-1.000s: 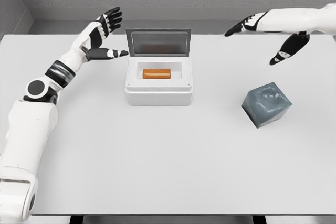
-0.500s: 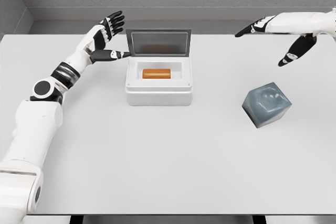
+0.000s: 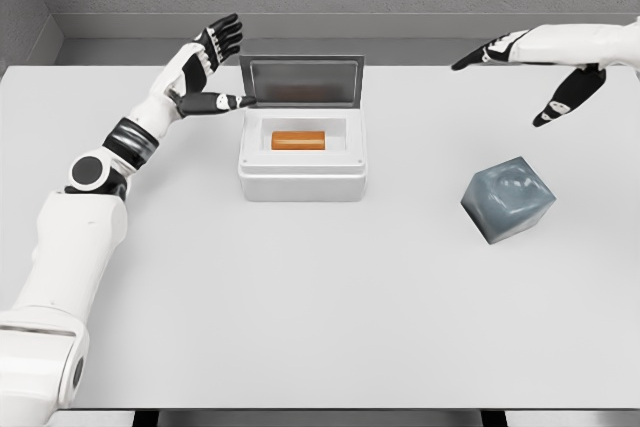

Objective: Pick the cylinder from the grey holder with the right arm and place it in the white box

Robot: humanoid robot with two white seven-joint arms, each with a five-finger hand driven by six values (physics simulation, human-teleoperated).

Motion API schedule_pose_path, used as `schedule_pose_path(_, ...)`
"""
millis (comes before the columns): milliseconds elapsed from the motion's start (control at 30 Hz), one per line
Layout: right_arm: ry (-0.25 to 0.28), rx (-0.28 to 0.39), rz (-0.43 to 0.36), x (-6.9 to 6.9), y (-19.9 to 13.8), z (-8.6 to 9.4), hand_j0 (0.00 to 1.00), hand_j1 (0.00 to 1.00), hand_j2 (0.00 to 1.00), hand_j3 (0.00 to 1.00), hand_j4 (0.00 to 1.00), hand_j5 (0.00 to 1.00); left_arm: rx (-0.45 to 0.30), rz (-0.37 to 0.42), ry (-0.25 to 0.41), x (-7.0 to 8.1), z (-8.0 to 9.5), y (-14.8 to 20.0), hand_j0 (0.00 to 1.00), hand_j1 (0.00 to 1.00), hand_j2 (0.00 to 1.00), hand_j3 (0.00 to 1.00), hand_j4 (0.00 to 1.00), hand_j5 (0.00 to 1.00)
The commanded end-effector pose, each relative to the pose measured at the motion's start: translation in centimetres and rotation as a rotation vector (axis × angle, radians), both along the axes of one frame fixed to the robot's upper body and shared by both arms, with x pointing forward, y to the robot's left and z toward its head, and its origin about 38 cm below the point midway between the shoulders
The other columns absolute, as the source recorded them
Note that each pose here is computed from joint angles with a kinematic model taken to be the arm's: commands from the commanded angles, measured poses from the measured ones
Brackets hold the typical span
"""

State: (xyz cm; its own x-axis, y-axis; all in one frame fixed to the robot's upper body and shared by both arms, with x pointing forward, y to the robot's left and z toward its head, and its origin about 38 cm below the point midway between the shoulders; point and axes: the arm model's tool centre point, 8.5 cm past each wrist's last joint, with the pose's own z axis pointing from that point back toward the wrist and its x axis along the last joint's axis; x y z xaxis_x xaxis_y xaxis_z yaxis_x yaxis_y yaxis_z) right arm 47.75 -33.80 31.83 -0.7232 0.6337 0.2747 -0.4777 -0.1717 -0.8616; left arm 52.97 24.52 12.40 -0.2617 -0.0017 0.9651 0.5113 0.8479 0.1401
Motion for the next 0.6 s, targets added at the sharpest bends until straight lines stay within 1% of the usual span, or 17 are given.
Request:
schedule_pose_path(0, 0.002, 0.007, -0.006, 0.2, 0.0, 0.0, 1.00, 1.00, 1.00, 1.00, 1.00, 1.00, -0.006, -0.004, -0.029, 0.0, 0.7, -0.1, 1.00, 1.00, 1.00, 1.00, 1.00, 1.00)
schedule_pose_path(67, 0.003, 0.007, -0.005, 0.2, 0.1, 0.0, 1.00, 1.00, 1.00, 1.00, 1.00, 1.00, -0.006, -0.005, -0.025, -0.2, 0.3, -0.1, 1.00, 1.00, 1.00, 1.00, 1.00, 1.00)
schedule_pose_path(133, 0.001, 0.008, -0.008, 0.2, -0.1, 0.0, 1.00, 1.00, 1.00, 1.00, 1.00, 1.00, -0.006, -0.015, -0.046, -0.7, 0.6, -0.4, 1.00, 1.00, 1.00, 1.00, 1.00, 1.00)
schedule_pose_path(167, -0.014, 0.022, -0.015, 0.2, -0.4, 0.6, 1.00, 1.00, 1.00, 1.00, 1.00, 1.00, -0.006, -0.016, -0.049, -0.7, 0.6, -0.4, 1.00, 1.00, 1.00, 1.00, 1.00, 1.00)
schedule_pose_path(200, -0.026, 0.036, -0.035, 0.2, -1.1, 0.4, 1.00, 1.00, 1.00, 1.00, 1.00, 1.00, -0.006, -0.017, -0.050, -0.7, 0.6, -0.4, 1.00, 1.00, 1.00, 1.00, 1.00, 1.00)
schedule_pose_path(233, -0.058, 0.040, -0.055, 0.2, -1.7, 0.0, 1.00, 1.00, 1.00, 1.00, 1.00, 1.00, -0.005, -0.016, -0.052, -0.7, 0.7, -0.4, 1.00, 1.00, 1.00, 1.00, 1.00, 1.00)
schedule_pose_path(267, -0.074, 0.061, -0.071, 0.1, -2.2, 0.0, 1.00, 1.00, 1.00, 1.00, 1.00, 1.00, -0.006, -0.016, -0.052, -0.7, 0.7, -0.4, 1.00, 1.00, 1.00, 1.00, 1.00, 1.00)
schedule_pose_path(333, -0.076, 0.052, -0.073, 0.1, -2.3, -0.3, 1.00, 1.00, 1.00, 1.00, 1.00, 1.00, -0.007, -0.016, -0.050, -0.7, 0.7, -0.4, 1.00, 1.00, 1.00, 1.00, 1.00, 1.00)
schedule_pose_path(433, -0.083, 0.056, -0.078, 0.1, -2.4, -0.1, 1.00, 1.00, 1.00, 1.00, 1.00, 1.00, -0.010, -0.016, -0.053, -0.7, 0.7, -0.4, 1.00, 1.00, 1.00, 1.00, 1.00, 1.00)
schedule_pose_path(500, -0.084, 0.057, -0.078, 0.1, -2.4, -0.1, 1.00, 1.00, 1.00, 1.00, 1.00, 1.00, -0.011, -0.022, -0.074, -0.7, 1.4, -0.5, 1.00, 1.00, 1.00, 1.00, 1.00, 1.00)
schedule_pose_path(567, -0.080, 0.056, -0.076, 0.1, -2.4, -0.2, 1.00, 1.00, 1.00, 1.00, 1.00, 1.00, -0.012, -0.023, -0.077, -0.7, 1.4, -0.6, 1.00, 1.00, 1.00, 1.00, 1.00, 1.00)
